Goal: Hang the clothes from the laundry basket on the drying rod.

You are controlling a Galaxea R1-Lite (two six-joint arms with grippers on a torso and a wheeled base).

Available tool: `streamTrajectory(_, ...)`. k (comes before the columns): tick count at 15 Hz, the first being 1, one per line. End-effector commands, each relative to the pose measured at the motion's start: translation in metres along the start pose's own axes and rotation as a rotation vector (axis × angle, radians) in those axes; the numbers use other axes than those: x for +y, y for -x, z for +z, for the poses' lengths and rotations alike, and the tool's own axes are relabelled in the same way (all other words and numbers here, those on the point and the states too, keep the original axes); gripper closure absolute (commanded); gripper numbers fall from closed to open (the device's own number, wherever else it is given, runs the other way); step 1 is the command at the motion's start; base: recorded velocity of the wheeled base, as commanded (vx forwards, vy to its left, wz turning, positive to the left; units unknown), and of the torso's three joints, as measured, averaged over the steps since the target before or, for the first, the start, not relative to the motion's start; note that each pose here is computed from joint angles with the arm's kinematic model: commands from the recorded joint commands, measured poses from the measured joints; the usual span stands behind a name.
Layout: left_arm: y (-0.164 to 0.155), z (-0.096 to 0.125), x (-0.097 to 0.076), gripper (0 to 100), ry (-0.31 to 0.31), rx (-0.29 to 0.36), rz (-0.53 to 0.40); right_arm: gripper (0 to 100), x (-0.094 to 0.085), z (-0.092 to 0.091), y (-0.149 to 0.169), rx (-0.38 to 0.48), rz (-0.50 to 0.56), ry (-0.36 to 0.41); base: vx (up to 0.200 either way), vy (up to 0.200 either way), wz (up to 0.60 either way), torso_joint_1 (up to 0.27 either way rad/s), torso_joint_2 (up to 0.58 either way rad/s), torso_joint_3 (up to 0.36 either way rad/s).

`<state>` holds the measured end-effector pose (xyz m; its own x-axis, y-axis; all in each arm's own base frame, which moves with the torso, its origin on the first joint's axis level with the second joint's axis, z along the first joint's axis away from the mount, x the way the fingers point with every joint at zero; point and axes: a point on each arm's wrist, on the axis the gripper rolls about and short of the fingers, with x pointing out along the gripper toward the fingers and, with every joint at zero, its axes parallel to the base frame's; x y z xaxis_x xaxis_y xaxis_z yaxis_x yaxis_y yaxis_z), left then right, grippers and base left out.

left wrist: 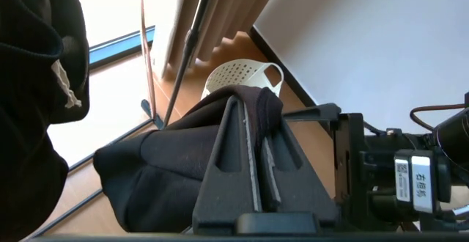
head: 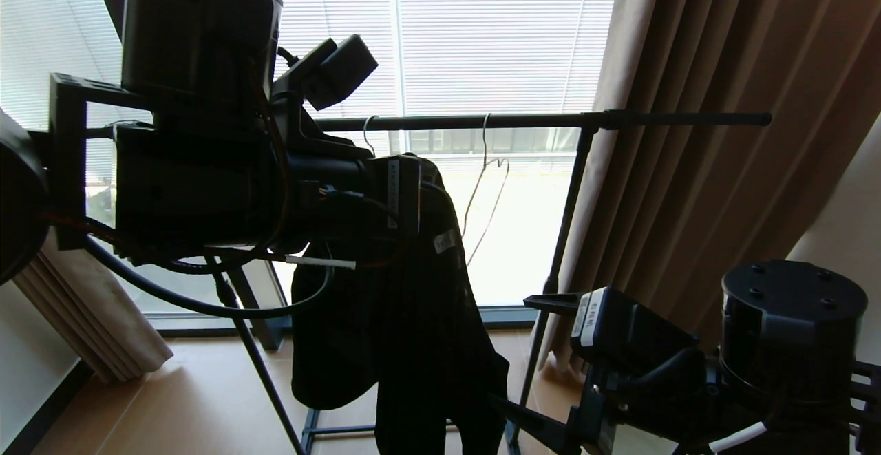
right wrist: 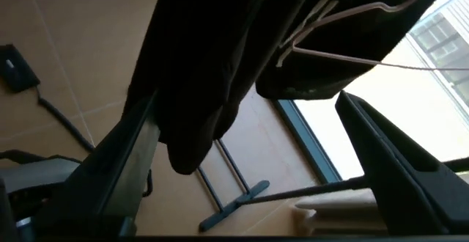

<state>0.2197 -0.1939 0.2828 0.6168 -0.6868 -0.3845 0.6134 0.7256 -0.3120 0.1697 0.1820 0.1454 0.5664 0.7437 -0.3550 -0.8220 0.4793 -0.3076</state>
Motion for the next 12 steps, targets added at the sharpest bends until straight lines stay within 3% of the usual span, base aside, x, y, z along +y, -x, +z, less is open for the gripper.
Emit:
streamTrajectory(1, -0.001, -0.002, 0.0, 100, 0.0, 0.008, 0.0, 0, 0.001, -0.002, 0.001, -0.029, 0.012, 0.001, 0.0, 0.0, 0.0, 0.0, 0.0, 0.0)
streamTrajectory(4, -0.001, -0.006, 0.0, 100, -0.001, 0.019, 0.0, 0, 0.002, 0.001, -0.001, -0.068, 0.038, -0.01, 0.0, 0.0, 0.0, 0.0, 0.0, 0.0)
streamTrajectory(6, -0.001, -0.009, -0.002, 100, -0.004, 0.031, -0.006, 0, 0.006, 0.01, -0.003, -0.095, 0.052, -0.075, 0.0, 0.0, 0.0, 0.0, 0.0, 0.0)
streamTrajectory(9, 0.0, -0.01, -0.002, 100, -0.006, 0.032, -0.007, 0, 0.001, 0.018, -0.015, -0.109, -0.013, -0.178, 0.0, 0.0, 0.0, 0.0, 0.0, 0.0)
streamTrajectory(12, 0.0, -0.012, -0.002, 100, -0.006, 0.038, -0.007, 0, 0.0, 0.016, -0.029, -0.137, -0.055, -0.195, 0.0, 0.0, 0.0, 0.0, 0.0, 0.0)
